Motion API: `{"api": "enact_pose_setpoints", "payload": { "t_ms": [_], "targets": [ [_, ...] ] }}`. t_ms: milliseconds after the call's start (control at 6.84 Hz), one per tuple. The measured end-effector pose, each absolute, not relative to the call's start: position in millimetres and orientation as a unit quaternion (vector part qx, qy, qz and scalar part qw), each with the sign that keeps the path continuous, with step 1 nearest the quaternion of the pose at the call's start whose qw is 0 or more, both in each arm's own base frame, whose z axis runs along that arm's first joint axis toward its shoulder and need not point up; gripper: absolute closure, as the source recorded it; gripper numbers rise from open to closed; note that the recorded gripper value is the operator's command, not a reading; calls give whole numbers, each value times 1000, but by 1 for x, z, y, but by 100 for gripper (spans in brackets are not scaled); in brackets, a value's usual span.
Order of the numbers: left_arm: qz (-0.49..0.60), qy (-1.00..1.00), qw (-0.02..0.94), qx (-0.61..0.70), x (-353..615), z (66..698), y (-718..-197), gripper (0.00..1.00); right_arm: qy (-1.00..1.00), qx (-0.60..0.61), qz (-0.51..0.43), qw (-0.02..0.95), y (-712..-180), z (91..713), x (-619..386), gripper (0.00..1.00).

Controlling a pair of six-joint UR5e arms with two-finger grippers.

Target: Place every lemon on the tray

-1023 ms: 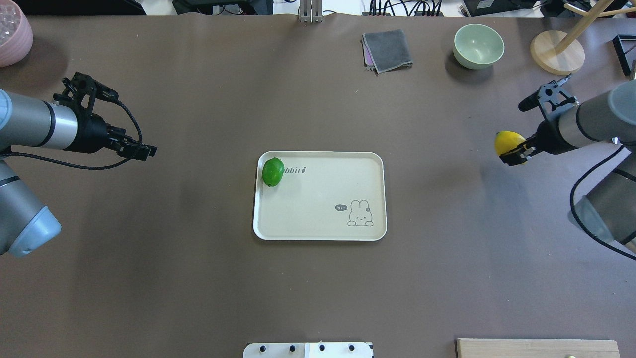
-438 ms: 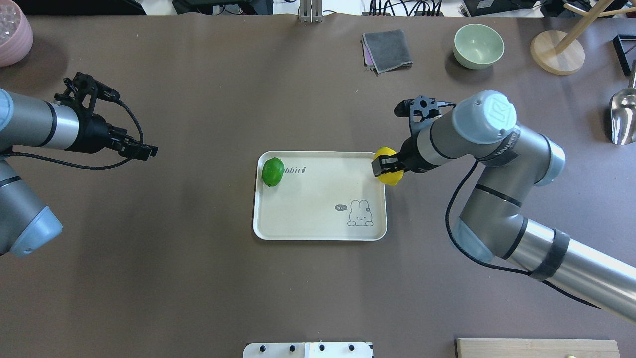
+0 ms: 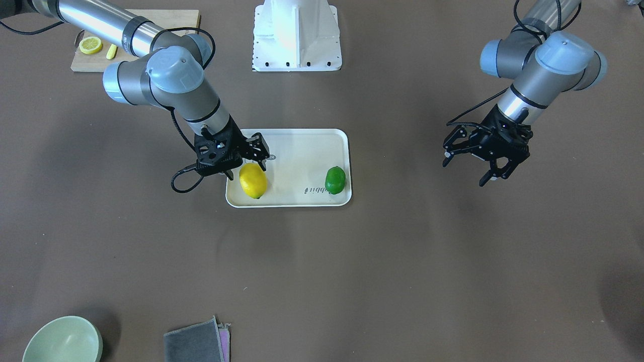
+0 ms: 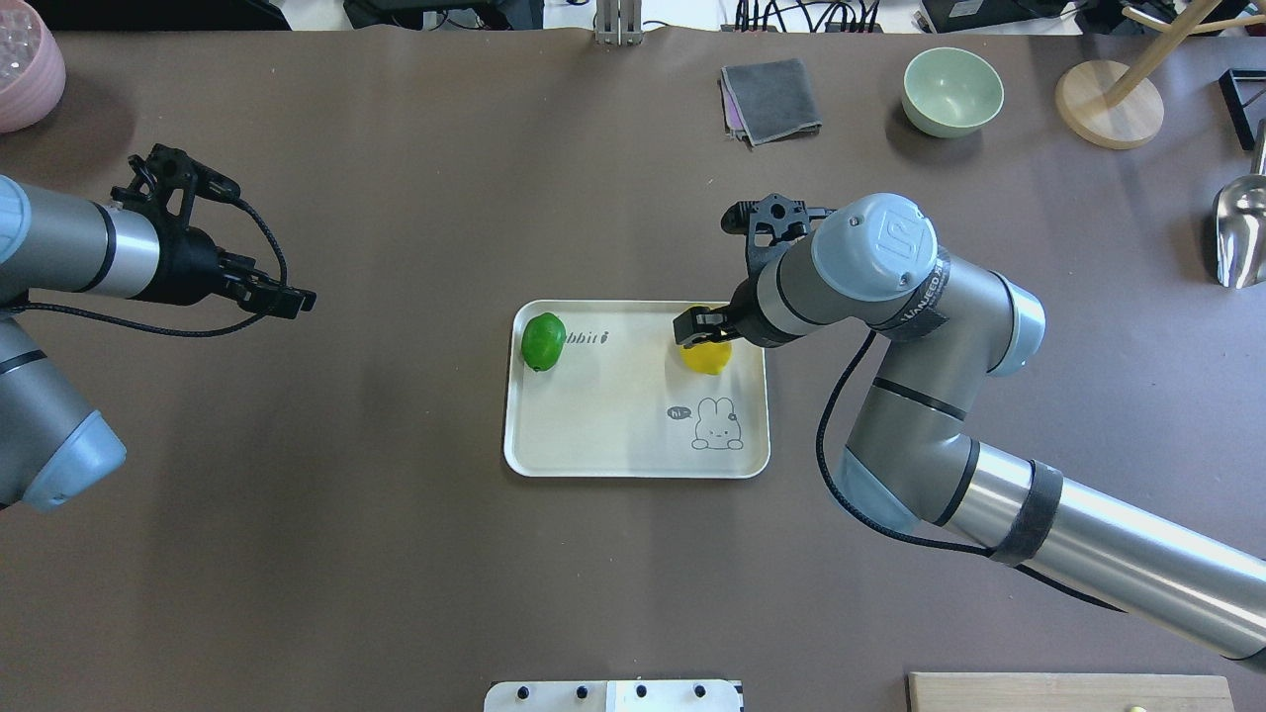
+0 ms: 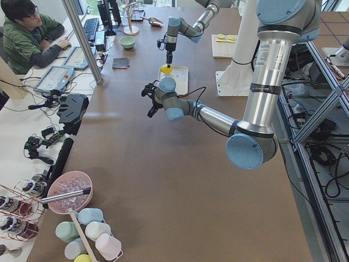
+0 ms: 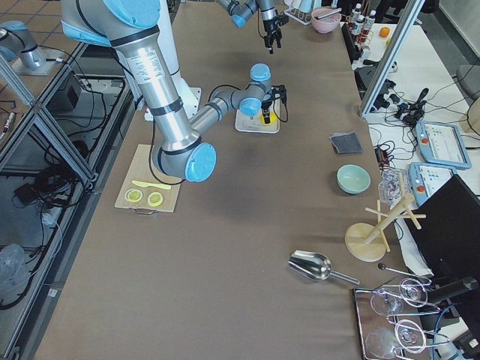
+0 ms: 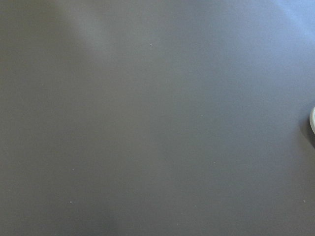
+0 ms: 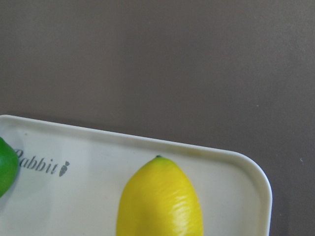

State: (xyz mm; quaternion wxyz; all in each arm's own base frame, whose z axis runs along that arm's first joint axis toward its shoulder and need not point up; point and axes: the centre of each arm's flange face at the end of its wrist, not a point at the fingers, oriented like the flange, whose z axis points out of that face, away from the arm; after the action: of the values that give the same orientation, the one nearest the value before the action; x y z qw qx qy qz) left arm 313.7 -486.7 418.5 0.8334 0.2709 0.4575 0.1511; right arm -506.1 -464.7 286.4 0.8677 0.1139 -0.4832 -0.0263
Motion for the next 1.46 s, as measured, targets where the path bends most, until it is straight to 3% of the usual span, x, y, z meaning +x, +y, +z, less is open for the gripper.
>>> {"api": "enact_pose_setpoints", "payload": {
  "t_ms": [438, 731, 1023, 1462],
  "targets": [
    [146, 459, 835, 267, 313, 419, -487, 2, -462, 116, -37, 878, -494, 303, -467, 0],
    [147, 458, 836, 262, 299, 424, -491, 3, -429, 132, -106, 887, -520, 371, -388, 0],
    [156, 459, 838, 251, 229, 453, -506, 3, -423, 132, -166, 881, -537, 449, -272, 0],
    [203, 417, 849, 255, 44, 525, -529, 3, -365, 167, -206, 893, -512, 583, -67, 0]
  ]
}}
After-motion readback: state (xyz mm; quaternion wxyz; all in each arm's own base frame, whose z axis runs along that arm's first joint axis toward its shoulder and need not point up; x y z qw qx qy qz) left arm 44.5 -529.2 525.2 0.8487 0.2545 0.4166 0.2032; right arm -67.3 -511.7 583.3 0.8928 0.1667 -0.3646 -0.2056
